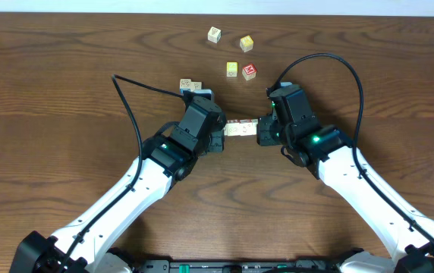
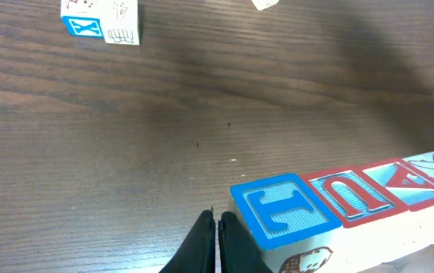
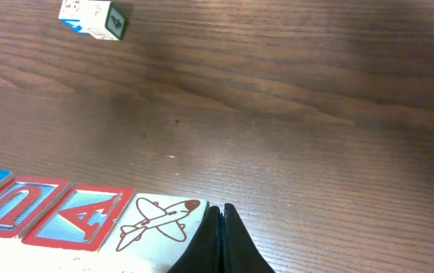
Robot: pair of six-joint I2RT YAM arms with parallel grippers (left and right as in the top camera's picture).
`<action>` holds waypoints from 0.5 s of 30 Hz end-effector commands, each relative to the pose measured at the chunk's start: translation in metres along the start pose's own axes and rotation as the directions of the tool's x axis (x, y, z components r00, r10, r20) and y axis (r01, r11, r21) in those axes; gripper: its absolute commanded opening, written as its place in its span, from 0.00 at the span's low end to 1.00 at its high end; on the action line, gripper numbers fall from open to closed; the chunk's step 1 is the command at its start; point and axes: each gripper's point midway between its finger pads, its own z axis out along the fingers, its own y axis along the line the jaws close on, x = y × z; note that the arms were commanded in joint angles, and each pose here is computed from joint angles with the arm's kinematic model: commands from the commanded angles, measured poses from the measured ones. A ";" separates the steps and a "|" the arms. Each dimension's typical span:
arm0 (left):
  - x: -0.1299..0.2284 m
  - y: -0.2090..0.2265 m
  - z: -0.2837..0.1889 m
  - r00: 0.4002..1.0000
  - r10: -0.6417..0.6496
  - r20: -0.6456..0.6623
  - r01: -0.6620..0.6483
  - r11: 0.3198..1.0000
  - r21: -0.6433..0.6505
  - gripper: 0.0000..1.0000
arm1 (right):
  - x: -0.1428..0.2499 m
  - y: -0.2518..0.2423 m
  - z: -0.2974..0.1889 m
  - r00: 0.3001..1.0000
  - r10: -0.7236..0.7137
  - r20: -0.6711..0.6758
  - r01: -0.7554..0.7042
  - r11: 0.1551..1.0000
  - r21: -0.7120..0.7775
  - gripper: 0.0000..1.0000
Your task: Lift 4 blocks
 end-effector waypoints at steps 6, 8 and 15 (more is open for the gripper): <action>0.016 -0.092 -0.021 0.992 0.090 -0.085 -0.055 0.935 0.349 0.07 | 0.020 0.090 -0.020 0.993 -0.057 -0.103 0.016 0.932 -0.363 0.01; 0.018 -0.092 -0.017 0.992 0.082 -0.097 -0.044 0.938 0.344 0.07 | 0.020 0.090 -0.020 0.993 -0.058 -0.104 0.016 0.932 -0.363 0.01; 0.023 -0.095 -0.005 0.990 0.069 -0.126 -0.021 0.936 0.352 0.07 | 0.019 0.084 -0.018 0.994 -0.059 -0.095 0.025 0.943 -0.331 0.01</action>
